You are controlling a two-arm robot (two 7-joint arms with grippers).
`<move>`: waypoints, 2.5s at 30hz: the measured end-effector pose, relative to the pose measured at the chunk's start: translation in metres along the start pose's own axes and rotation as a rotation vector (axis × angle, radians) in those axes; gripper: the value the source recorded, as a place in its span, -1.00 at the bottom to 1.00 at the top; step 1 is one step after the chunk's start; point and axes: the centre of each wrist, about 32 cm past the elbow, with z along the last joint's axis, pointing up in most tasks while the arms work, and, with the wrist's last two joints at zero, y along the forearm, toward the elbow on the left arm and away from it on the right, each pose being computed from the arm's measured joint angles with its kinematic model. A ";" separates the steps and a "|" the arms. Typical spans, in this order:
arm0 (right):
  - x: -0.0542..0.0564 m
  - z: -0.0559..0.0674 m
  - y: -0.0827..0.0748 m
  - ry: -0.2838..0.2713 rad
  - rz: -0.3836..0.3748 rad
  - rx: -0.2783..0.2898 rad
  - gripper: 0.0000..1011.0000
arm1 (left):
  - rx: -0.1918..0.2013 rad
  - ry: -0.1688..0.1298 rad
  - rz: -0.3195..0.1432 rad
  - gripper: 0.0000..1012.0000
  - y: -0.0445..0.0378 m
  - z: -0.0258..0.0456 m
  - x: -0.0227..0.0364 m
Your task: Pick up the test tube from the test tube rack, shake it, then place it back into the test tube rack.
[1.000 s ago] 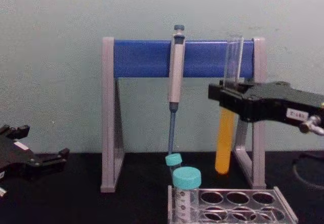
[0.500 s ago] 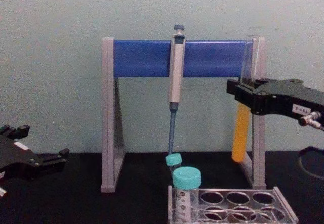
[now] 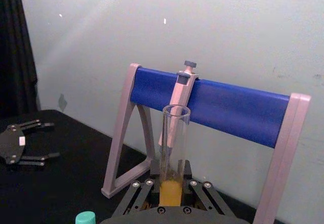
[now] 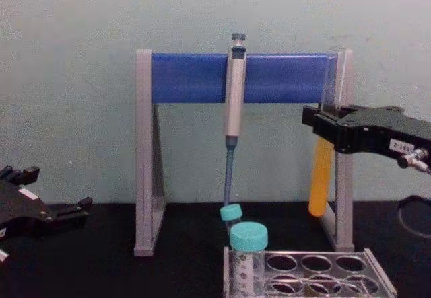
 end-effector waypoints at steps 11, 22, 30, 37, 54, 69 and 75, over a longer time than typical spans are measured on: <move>-0.001 0.000 0.001 0.005 0.006 0.000 -0.54 | 0.000 0.000 0.000 0.98 0.0000 0.0000 0.0000; -0.001 0.000 0.001 0.007 0.008 0.001 -0.54 | 0.000 0.000 0.000 0.98 0.0000 0.0000 0.0000; -0.002 0.001 0.001 0.009 0.009 0.001 -0.54 | 0.000 0.000 0.000 0.98 0.0000 0.0000 0.0000; -0.002 0.001 0.001 0.009 0.011 0.001 -0.54 | 0.000 0.000 0.000 0.98 0.0000 0.0000 0.0000; -0.002 0.001 0.000 0.011 0.013 0.001 -0.54 | 0.000 0.000 0.000 0.98 0.0000 0.0000 0.0000; -0.007 0.003 -0.018 0.035 0.077 0.013 -0.54 | 0.000 0.000 0.000 0.98 0.0000 0.0000 0.0000; -0.010 0.000 -0.023 0.047 0.086 -0.008 -0.54 | 0.000 0.000 0.000 0.98 0.0000 0.0000 0.0000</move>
